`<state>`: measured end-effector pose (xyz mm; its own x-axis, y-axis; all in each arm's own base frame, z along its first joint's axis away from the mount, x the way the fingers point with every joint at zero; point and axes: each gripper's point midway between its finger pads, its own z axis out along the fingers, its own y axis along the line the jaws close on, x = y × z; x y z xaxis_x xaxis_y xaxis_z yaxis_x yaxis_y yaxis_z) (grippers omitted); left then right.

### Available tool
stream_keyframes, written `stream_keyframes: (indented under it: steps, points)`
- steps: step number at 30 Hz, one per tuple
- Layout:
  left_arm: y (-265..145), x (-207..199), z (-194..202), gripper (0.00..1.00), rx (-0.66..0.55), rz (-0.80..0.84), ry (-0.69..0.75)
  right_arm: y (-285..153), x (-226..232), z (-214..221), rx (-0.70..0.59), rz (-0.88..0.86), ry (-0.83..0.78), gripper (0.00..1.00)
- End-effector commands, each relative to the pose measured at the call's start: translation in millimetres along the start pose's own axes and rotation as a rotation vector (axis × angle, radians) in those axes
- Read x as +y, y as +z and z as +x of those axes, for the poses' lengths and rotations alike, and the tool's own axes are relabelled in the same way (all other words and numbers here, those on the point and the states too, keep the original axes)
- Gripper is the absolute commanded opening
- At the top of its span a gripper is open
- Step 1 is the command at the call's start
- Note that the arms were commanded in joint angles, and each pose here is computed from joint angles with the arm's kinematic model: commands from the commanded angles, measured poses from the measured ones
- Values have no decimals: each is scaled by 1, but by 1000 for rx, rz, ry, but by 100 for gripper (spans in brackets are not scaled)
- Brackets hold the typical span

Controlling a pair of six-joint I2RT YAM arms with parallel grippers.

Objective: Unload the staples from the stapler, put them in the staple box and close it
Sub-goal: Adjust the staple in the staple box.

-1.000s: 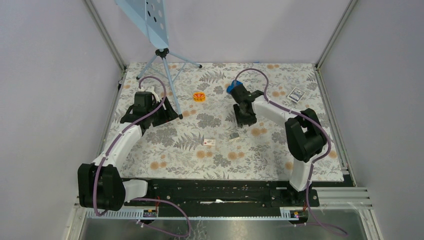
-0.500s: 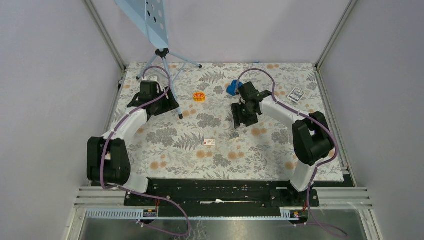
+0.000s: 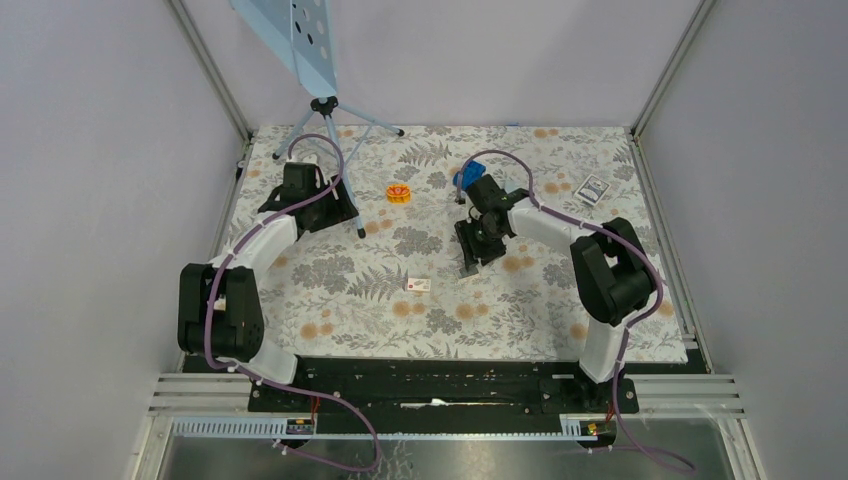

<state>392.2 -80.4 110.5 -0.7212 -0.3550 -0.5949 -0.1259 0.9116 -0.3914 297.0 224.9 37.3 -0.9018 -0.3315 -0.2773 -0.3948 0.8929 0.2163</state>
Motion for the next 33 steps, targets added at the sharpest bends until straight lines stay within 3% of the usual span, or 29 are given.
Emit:
stream_keyframes:
  steps: [1,14,28,30,33]
  points:
    - [-2,-7,-30,72,-84,16,22,8,6,3,14,-23,-26,49]
    - [1,-7,-28,72,-74,17,17,19,7,6,39,-27,-25,45]
    - [1,-7,-28,72,-71,21,14,18,3,4,33,-4,-24,24]
    - [1,-7,-28,72,-71,21,15,16,2,3,28,3,-24,25]
    - [1,-7,-29,72,-72,21,14,13,2,-1,10,13,-22,35]
